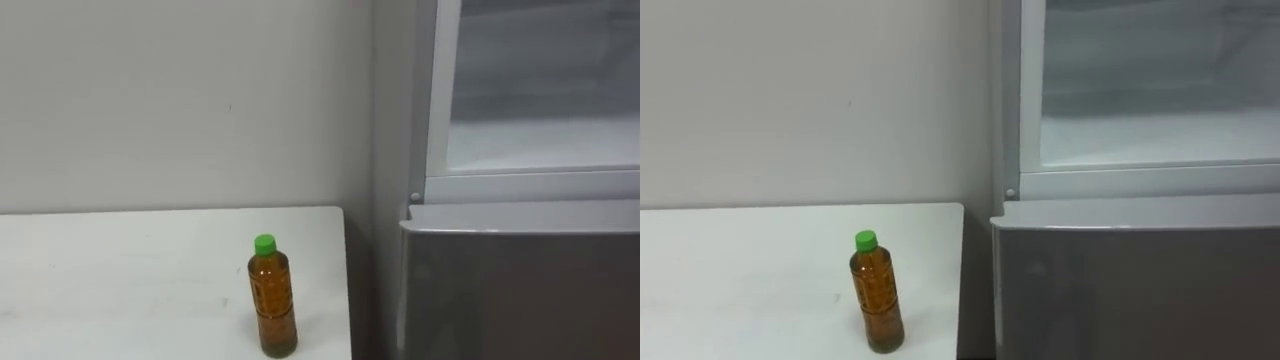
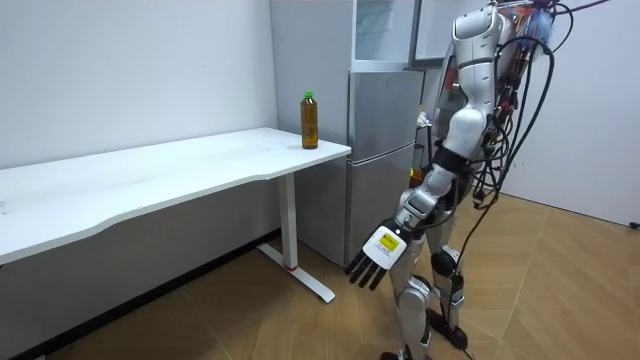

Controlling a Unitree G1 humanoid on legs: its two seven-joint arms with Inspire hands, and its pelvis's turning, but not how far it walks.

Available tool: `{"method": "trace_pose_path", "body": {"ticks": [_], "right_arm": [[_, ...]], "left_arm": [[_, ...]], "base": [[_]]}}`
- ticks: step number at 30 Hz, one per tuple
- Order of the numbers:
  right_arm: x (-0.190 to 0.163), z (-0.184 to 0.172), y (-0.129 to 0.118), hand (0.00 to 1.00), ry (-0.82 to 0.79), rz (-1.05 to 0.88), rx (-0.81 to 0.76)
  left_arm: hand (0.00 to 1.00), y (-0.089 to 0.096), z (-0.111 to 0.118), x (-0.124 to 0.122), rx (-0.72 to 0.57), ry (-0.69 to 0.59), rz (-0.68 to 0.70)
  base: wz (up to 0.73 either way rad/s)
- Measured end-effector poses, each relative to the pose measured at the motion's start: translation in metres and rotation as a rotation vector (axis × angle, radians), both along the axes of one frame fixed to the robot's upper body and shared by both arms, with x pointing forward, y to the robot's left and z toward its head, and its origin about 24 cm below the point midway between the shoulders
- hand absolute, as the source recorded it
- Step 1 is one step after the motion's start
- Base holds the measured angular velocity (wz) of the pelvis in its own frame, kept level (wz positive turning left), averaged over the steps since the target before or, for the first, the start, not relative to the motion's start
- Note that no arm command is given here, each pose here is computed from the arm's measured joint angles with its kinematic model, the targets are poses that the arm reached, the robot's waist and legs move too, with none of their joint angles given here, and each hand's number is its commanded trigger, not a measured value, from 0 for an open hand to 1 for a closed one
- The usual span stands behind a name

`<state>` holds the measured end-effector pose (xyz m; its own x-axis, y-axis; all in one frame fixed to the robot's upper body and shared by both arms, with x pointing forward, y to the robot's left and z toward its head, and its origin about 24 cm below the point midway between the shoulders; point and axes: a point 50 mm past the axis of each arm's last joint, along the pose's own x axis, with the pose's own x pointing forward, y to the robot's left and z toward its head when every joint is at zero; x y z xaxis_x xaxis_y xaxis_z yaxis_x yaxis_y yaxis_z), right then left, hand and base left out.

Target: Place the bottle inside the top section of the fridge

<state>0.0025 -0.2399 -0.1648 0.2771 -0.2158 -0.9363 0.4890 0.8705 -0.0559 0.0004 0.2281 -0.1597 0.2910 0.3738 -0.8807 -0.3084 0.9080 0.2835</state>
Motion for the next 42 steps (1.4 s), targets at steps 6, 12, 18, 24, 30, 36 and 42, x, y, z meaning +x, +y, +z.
{"method": "trace_pose_path", "body": {"ticks": [6,12,18,24,30,36,42], "right_arm": [[-0.002,-0.001,0.002,0.00,0.007,-0.032,-0.001],[0.001,-0.001,0.003,0.00,0.005,-0.014,0.000],[0.003,-0.001,0.004,0.00,0.010,-0.003,0.007],[0.004,-0.002,0.005,0.00,0.019,-0.008,0.017],[0.010,-0.002,0.005,0.00,0.015,0.001,0.023],[0.022,0.001,0.005,0.00,-0.016,0.081,0.010],[0.065,0.015,0.015,0.00,-0.180,0.291,-0.013]], "left_arm": [[0.00,0.004,-0.002,-0.003,-0.021,0.029,-0.016],[0.00,0.002,-0.004,-0.001,-0.067,0.046,-0.029],[0.00,0.002,-0.006,0.001,-0.097,0.057,-0.034],[0.00,0.005,-0.006,-0.005,-0.120,0.090,-0.030],[0.00,0.005,-0.006,-0.006,-0.141,0.096,-0.020],[0.00,0.005,-0.006,-0.002,-0.153,0.085,-0.025],[0.00,0.005,-0.007,0.004,-0.153,0.080,-0.036]], "base": [[-0.04],[-0.04],[-0.07],[0.00],[0.00],[0.00],[-0.01]]}}
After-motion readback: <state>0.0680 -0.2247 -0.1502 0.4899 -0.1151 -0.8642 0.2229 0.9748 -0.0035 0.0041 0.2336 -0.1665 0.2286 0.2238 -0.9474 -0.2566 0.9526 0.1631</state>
